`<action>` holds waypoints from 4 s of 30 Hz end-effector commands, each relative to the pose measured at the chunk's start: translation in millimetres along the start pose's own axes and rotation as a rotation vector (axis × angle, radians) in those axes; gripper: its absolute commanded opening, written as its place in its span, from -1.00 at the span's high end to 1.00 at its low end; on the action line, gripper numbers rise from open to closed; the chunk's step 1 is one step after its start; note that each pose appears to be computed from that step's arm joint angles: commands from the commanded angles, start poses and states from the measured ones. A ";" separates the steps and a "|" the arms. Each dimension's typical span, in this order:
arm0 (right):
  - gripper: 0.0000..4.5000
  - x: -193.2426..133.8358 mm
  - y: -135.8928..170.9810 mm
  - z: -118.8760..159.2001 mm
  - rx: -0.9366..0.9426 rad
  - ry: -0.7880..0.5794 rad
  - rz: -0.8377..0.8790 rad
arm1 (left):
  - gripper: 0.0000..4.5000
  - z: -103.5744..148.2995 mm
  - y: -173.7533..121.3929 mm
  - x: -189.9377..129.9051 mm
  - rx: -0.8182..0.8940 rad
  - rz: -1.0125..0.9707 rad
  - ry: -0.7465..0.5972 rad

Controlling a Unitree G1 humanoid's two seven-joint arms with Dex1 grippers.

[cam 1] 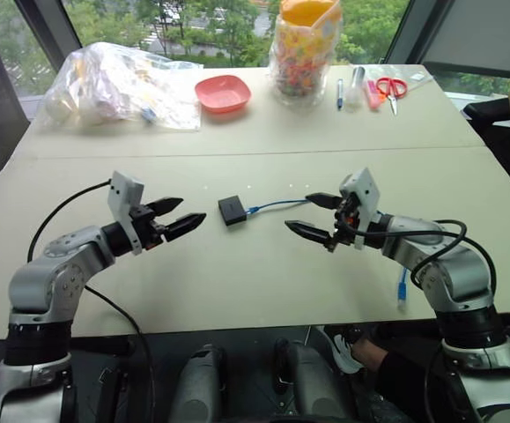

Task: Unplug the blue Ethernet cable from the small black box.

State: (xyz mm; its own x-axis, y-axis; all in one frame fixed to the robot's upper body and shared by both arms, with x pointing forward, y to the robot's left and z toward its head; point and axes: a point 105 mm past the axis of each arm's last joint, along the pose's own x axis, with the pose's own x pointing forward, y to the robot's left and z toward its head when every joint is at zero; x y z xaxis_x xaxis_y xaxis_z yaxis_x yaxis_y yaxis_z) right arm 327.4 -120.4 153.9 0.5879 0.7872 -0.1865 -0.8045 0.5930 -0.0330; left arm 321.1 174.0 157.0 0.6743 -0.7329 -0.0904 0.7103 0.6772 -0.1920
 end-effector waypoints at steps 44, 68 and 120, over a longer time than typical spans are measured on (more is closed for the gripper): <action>-1.00 105.2 -17.2 -27.3 -0.298 0.397 0.402 | -0.99 9.0 -19.4 -72.2 0.113 -0.012 0.140; 0.98 118.3 -39.9 5.4 -0.767 0.248 0.121 | -1.00 17.7 20.9 -24.0 0.084 -0.095 0.106; 1.00 87.7 -1.2 72.1 -1.179 -0.122 -0.108 | 0.38 69.4 16.8 91.0 -0.222 -0.457 -0.090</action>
State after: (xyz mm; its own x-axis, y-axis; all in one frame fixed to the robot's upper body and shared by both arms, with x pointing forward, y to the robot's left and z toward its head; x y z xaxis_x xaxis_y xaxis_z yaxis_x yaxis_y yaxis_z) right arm 387.5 -44.6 184.8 0.6224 0.7752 -0.1077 -0.3499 0.1525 -0.9243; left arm 409.2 120.0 199.1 0.3406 -0.9352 0.0969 0.8623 0.2697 -0.4286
